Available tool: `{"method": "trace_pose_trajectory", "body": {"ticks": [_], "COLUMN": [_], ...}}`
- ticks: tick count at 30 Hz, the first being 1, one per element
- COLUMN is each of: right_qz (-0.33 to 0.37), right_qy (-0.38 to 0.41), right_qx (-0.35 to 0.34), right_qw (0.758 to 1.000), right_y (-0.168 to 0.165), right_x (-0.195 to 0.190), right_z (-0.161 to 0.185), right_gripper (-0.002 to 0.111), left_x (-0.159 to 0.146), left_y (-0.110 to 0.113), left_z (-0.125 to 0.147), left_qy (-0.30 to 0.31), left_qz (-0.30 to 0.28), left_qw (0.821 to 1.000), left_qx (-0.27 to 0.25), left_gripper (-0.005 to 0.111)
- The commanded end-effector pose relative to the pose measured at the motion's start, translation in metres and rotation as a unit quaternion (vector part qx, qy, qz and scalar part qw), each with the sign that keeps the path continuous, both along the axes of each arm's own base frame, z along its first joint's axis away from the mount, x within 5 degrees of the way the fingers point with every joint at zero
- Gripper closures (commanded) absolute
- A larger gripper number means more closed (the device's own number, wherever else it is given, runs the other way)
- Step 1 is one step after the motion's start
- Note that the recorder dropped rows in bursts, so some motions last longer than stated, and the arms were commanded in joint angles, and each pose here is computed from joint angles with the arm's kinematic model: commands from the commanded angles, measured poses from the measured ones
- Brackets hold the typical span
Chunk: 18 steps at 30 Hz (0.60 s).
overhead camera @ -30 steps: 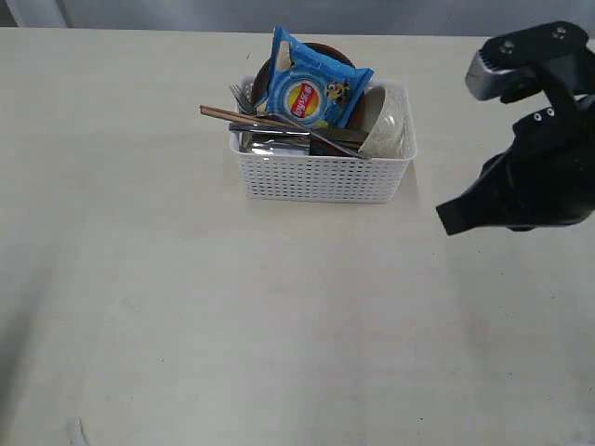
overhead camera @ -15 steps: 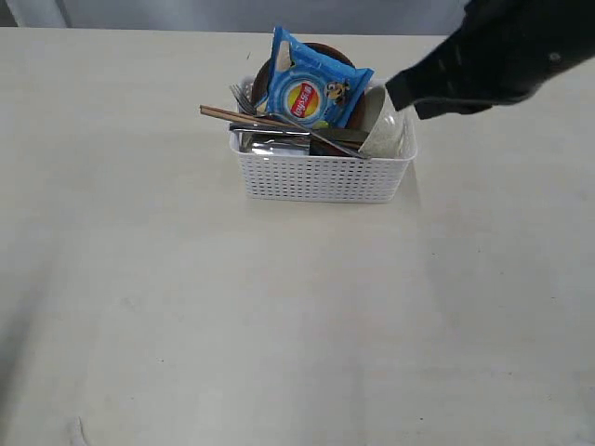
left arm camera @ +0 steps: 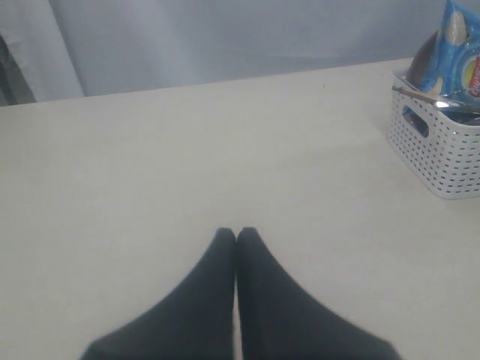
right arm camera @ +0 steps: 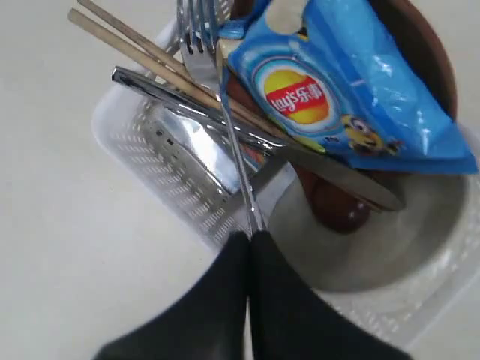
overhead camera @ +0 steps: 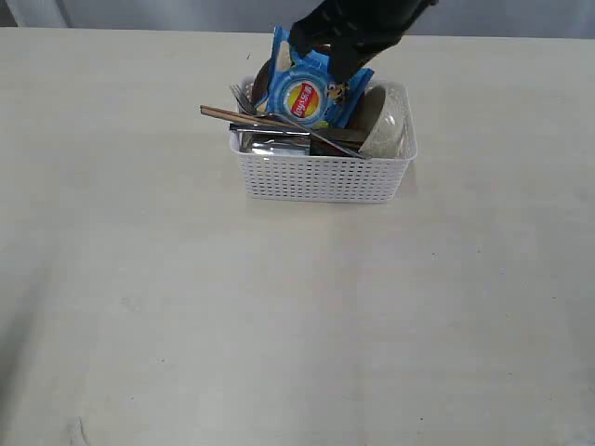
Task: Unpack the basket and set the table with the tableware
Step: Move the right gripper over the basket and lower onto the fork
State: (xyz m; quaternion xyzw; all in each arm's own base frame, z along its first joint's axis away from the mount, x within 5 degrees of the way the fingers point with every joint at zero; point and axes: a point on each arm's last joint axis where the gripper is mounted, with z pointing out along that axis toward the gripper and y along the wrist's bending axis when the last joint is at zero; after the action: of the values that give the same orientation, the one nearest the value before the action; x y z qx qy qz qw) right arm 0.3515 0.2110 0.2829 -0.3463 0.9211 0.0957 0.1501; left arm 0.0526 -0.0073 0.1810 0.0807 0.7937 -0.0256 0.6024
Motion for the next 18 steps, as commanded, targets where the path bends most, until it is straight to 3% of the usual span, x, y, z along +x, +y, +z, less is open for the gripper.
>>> {"method": "trace_pose_trajectory", "body": {"ticks": [1, 3, 6, 18], "right_qz": [0.017, 0.019, 0.019, 0.047], "right_qy": [0.03, 0.044, 0.047, 0.061], "right_qx": [-0.018, -0.026, -0.028, -0.041], "right_qw": [0.999, 0.999, 0.998, 0.996], "right_y": [0.014, 0.018, 0.022, 0.039], "right_x": [0.017, 0.023, 0.03, 0.034], "right_z": [-0.018, -0.027, -0.036, -0.065], "right_gripper": [0.09, 0.076, 0.066, 0.066], "left_x": [0.0, 0.0, 0.0, 0.0], "left_y": [0.0, 0.0, 0.0, 0.0], "left_z": [0.0, 0.0, 0.0, 0.0], "left_qy": [-0.002, -0.002, -0.002, -0.002], "left_qz": [0.001, 0.001, 0.001, 0.001], "left_qw": [1.0, 1.0, 1.0, 1.0], "left_qx": [0.0, 0.0, 0.0, 0.0], "left_gripper": [0.107, 0.107, 0.107, 0.107]}}
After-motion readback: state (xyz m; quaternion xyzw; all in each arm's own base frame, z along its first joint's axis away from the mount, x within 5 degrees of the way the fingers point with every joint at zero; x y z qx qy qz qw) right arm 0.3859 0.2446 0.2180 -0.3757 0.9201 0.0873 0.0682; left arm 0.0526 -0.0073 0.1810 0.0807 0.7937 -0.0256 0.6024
